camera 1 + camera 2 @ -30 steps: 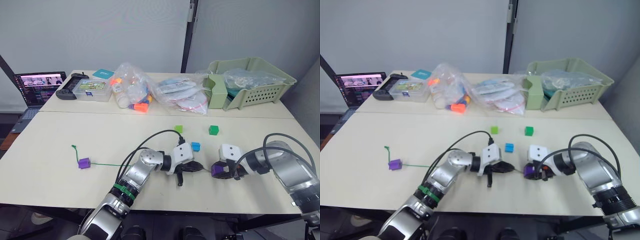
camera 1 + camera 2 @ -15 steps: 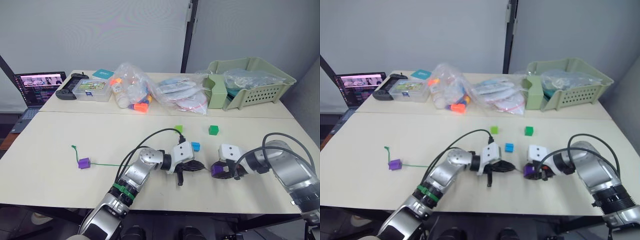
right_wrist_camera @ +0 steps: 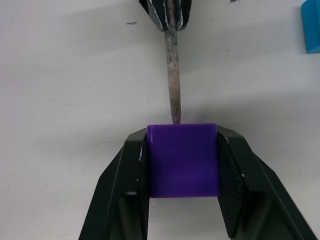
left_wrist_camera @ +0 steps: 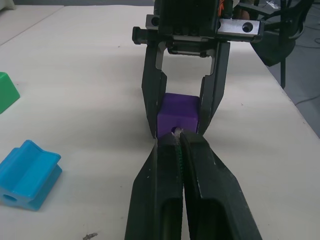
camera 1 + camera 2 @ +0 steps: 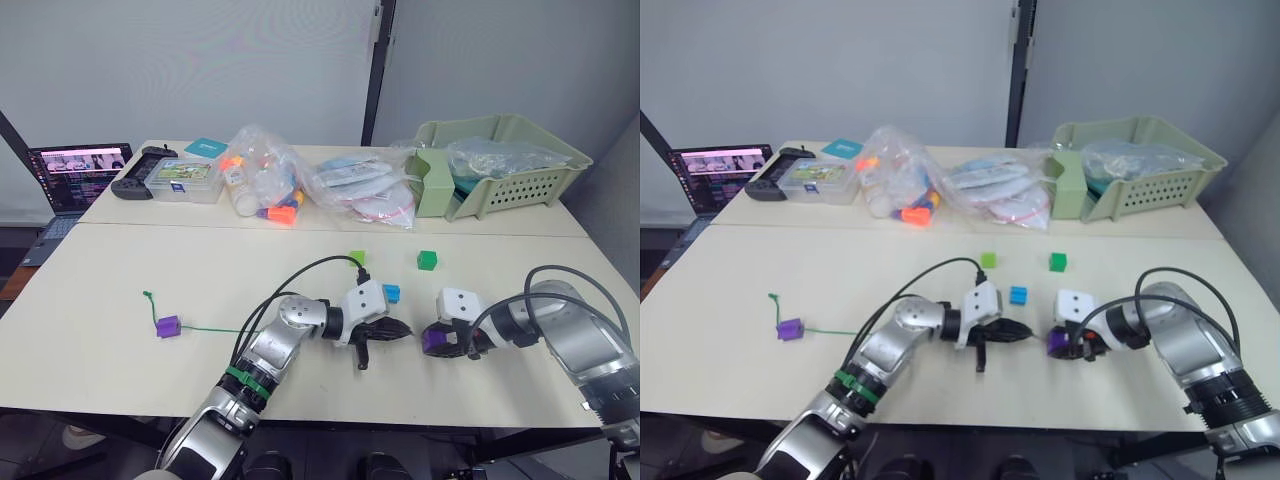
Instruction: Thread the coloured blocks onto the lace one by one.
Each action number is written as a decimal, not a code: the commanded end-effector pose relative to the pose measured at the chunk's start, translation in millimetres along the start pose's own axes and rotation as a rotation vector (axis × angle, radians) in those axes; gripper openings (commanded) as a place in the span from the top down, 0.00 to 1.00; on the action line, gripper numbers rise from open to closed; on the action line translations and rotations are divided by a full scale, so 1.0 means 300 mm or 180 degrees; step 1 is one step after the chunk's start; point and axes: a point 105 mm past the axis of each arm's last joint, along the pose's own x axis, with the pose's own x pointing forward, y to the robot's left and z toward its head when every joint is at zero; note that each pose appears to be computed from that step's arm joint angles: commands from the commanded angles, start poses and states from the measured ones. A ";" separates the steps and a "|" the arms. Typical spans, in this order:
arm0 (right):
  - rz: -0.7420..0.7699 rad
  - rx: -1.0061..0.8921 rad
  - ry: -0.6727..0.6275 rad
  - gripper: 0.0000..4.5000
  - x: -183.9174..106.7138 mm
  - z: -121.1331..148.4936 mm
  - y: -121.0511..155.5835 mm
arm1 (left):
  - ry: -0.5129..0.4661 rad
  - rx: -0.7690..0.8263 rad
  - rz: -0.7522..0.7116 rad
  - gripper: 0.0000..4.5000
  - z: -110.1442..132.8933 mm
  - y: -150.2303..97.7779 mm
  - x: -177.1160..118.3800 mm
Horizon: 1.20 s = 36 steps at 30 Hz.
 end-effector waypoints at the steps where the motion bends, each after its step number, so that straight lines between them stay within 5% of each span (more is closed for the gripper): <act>1: -0.0014 -0.0036 0.0031 0.73 -0.006 0.011 -0.003 | -0.0118 -0.0063 -0.0044 1.00 0.011 -0.007 0.026; 32: -0.0048 0.0035 -0.0010 0.73 -0.009 0.024 0.006 | -0.0108 0.0164 -0.0390 1.00 0.030 -0.033 0.177; 36: -0.0056 0.0039 -0.0013 0.73 -0.008 0.024 0.004 | -0.0003 0.0274 -0.0316 0.71 0.012 -0.005 0.131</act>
